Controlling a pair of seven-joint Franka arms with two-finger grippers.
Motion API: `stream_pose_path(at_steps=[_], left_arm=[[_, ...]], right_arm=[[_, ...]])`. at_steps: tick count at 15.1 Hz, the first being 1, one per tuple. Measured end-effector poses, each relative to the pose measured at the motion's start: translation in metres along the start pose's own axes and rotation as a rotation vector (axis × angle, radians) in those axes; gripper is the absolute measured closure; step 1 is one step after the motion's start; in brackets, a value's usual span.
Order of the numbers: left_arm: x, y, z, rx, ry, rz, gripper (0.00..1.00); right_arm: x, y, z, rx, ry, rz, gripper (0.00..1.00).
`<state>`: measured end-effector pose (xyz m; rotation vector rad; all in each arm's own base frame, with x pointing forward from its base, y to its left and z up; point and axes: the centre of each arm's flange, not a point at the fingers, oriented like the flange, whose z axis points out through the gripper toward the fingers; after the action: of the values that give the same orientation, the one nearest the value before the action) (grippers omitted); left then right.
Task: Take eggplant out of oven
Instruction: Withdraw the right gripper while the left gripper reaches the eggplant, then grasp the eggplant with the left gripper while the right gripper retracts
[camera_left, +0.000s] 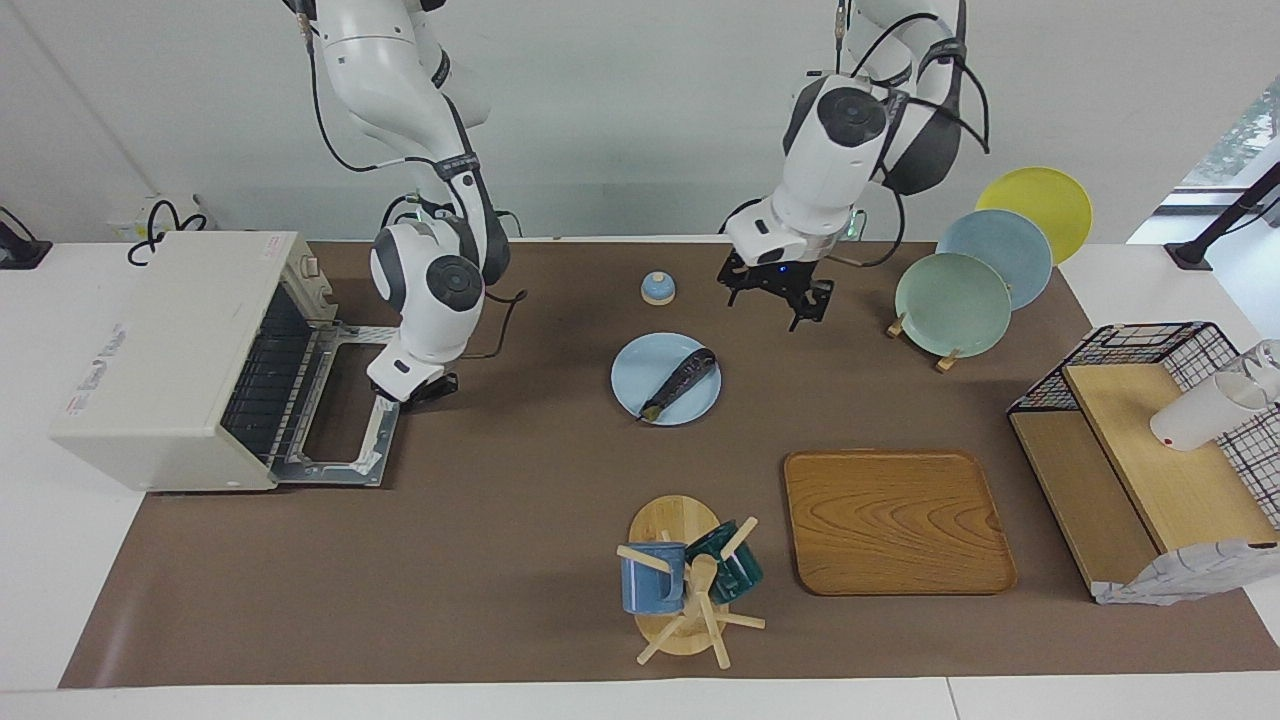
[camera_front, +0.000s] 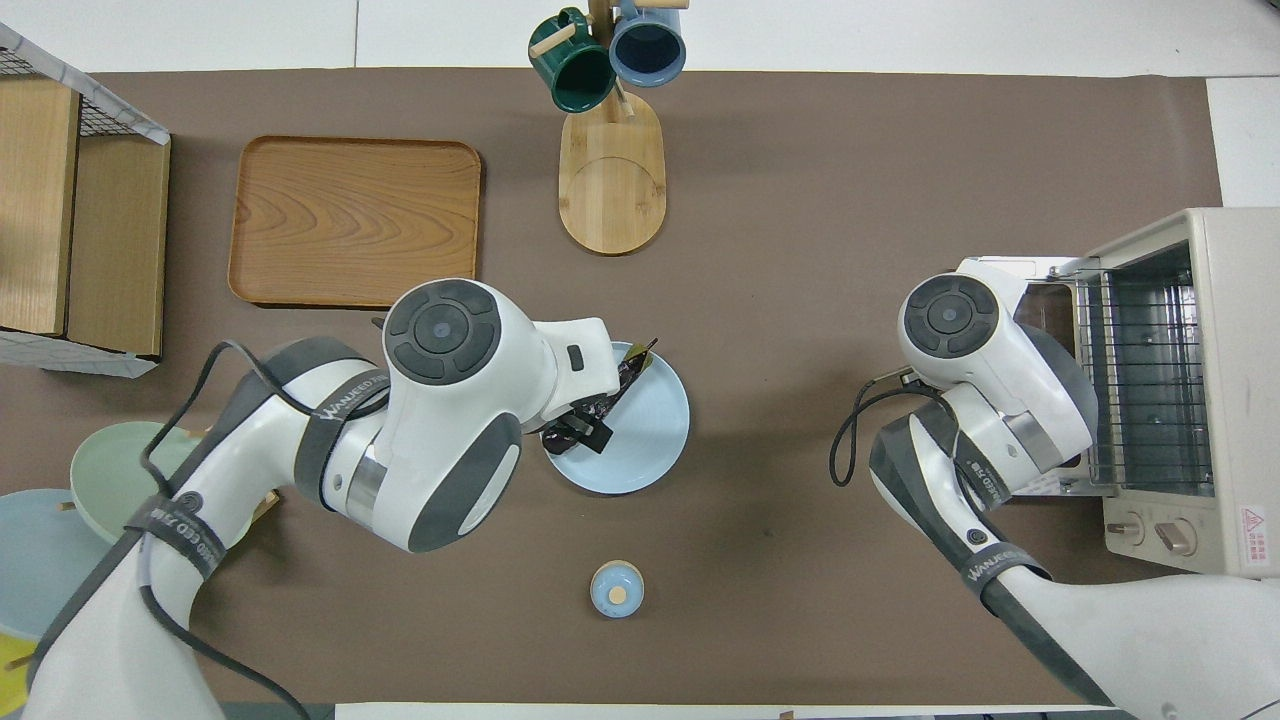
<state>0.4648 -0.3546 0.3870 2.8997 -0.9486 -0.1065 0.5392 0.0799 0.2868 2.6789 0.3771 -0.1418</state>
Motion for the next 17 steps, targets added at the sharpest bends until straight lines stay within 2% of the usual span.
stream_pose_path(at_steps=[4, 9, 14, 15, 17], left_arm=[[0.007, 0.01, 0.039, -0.001, -0.013, 0.02, 0.0], [0.013, 0.02, 0.063, -0.001, -0.011, 0.037, 0.0], [0.015, 0.018, 0.072, -0.001, -0.014, 0.033, 0.04], [0.015, 0.018, 0.073, -0.001, -0.015, 0.034, 0.08], [0.015, 0.018, 0.073, -0.001, -0.016, 0.034, 0.12]], right_arm=[[-0.007, 0.022, -0.034, 0.012, 0.007, -0.077, 0.99], [-0.037, 0.098, -0.087, 0.064, 0.045, -0.116, 0.99], [-0.064, 0.171, -0.097, 0.067, 0.056, -0.143, 0.99], [-0.069, 0.183, -0.095, 0.072, 0.057, -0.147, 0.99], [-0.075, 0.199, -0.096, 0.118, 0.047, -0.129, 0.99]])
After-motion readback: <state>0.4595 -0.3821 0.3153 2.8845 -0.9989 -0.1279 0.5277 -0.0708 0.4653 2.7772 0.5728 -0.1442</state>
